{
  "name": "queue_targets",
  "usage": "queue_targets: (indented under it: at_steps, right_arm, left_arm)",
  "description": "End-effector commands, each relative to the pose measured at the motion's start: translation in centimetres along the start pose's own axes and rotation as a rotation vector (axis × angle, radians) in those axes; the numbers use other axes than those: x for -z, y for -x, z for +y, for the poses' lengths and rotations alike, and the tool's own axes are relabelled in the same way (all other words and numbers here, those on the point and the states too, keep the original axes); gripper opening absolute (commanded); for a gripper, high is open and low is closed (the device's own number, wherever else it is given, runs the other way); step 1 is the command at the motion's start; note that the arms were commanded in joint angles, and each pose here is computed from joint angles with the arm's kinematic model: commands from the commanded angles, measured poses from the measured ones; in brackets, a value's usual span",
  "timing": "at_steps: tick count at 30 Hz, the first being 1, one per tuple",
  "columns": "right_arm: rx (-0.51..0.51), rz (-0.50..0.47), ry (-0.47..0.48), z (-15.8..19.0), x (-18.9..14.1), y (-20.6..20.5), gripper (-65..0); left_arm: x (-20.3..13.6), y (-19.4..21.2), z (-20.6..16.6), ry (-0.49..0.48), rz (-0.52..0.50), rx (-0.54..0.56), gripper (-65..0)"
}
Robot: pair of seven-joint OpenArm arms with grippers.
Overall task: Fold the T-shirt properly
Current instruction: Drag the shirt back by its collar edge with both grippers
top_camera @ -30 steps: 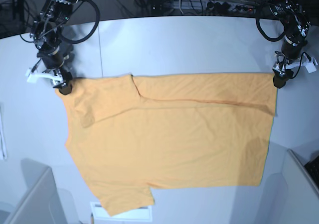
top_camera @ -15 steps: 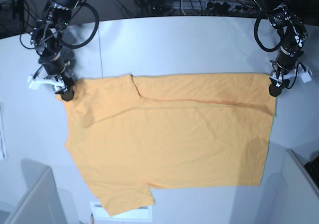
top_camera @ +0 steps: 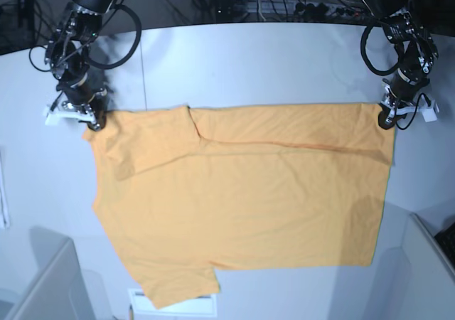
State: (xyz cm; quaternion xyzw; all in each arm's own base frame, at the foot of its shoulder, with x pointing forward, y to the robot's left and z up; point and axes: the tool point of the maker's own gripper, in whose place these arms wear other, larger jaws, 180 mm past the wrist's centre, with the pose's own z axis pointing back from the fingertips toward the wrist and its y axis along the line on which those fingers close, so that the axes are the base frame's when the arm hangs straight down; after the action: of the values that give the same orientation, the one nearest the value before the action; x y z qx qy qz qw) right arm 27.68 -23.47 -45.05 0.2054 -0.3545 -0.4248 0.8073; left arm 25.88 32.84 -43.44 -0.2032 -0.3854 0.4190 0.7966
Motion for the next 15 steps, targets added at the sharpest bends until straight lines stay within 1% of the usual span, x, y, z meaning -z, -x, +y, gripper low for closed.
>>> queue_targets:
  at_steps: [1, 3, 4, 7, 9, 13, 15]
  right_arm:
    - [-0.014, 0.025, 0.032, -0.5, -0.4, 0.4, -65.0]
    - [-0.019, 0.0, 0.027, 0.3, -0.7, -0.4, -65.0]
    - [-0.006, -0.012, 0.043, 0.2, -0.9, -0.8, -65.0]
    - [0.048, -0.036, 0.095, 0.3, -1.5, -1.9, -65.0]
    - [0.046, -0.026, 0.075, 1.7, -1.7, -2.6, -65.0]
    - [0.029, -0.01, 0.025, 4.1, -1.6, -4.0, -65.0]
    - [0.025, -0.01, 0.024, 4.2, -1.7, -4.3, -65.0]
  left_arm:
    - [-0.3, 0.0, -0.1, -0.013, 0.024, 0.029, -65.0]
    - [-0.9, -1.1, -0.9, -0.001, -0.001, 0.064, -65.0]
    - [-1.1, -1.8, -1.0, -0.001, -0.011, 0.084, -65.0]
    - [-1.7, -2.1, -0.5, -0.017, 0.01, 0.109, -65.0]
    - [-1.9, -2.5, -0.7, -0.015, 0.014, 0.121, -65.0]
    - [-2.5, -4.2, -2.6, 0.012, -0.029, 0.177, -65.0]
    - [-2.9, -5.0, -3.2, 0.02, -0.047, 0.208, -65.0]
